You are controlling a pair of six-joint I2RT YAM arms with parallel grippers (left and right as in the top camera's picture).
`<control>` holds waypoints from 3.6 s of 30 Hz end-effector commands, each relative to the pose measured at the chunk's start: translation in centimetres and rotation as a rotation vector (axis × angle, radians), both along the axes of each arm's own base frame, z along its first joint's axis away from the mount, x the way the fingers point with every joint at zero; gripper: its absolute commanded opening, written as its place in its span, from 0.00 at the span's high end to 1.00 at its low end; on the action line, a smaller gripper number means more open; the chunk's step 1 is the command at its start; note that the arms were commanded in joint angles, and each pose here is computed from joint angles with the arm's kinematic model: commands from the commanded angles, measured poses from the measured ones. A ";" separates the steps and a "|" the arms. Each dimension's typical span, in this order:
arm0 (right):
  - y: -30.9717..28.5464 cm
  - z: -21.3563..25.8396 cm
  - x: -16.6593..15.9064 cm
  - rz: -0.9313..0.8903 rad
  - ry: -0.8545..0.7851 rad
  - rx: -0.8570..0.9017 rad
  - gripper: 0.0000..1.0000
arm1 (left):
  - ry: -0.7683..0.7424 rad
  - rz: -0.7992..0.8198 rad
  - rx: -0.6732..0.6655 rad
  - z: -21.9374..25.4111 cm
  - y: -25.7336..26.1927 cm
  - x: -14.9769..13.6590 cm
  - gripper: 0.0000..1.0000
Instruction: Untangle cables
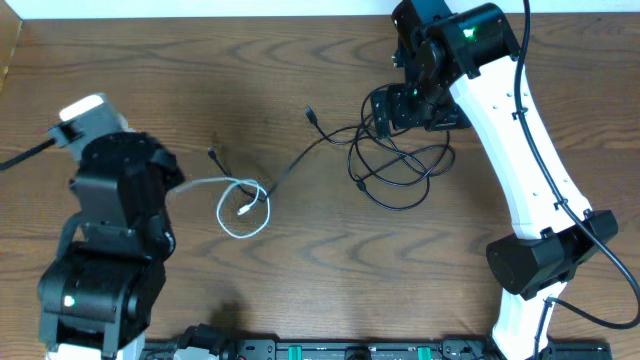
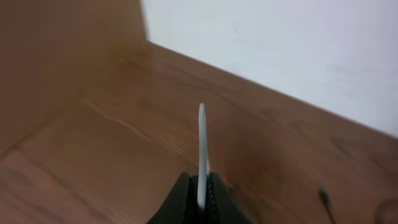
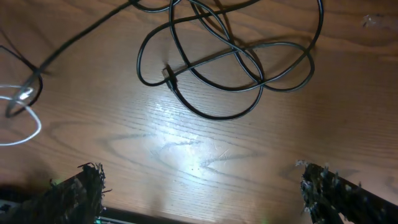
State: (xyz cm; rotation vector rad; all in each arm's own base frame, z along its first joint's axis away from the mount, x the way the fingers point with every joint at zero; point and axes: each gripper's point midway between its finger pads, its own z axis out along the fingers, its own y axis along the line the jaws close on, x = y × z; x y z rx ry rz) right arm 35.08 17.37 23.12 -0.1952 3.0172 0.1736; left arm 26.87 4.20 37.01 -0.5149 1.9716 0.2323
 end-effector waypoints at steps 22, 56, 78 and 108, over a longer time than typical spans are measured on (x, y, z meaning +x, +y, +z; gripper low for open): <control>10.8 2.7 -6.1 0.430 0.093 0.414 0.01 | -0.213 -0.459 -0.273 4.8 -8.2 -1.5 0.93; 23.0 -4.0 -6.6 0.515 -0.131 0.233 0.16 | -0.481 -0.341 -0.340 15.0 -5.3 -6.1 0.93; 17.4 3.9 -0.9 0.089 -0.316 0.259 0.99 | -0.179 -0.072 -0.216 7.6 -1.3 -5.6 0.92; 14.7 2.1 -4.1 0.362 -0.069 0.346 0.01 | -0.198 -0.160 -0.278 8.1 -3.4 -3.0 0.93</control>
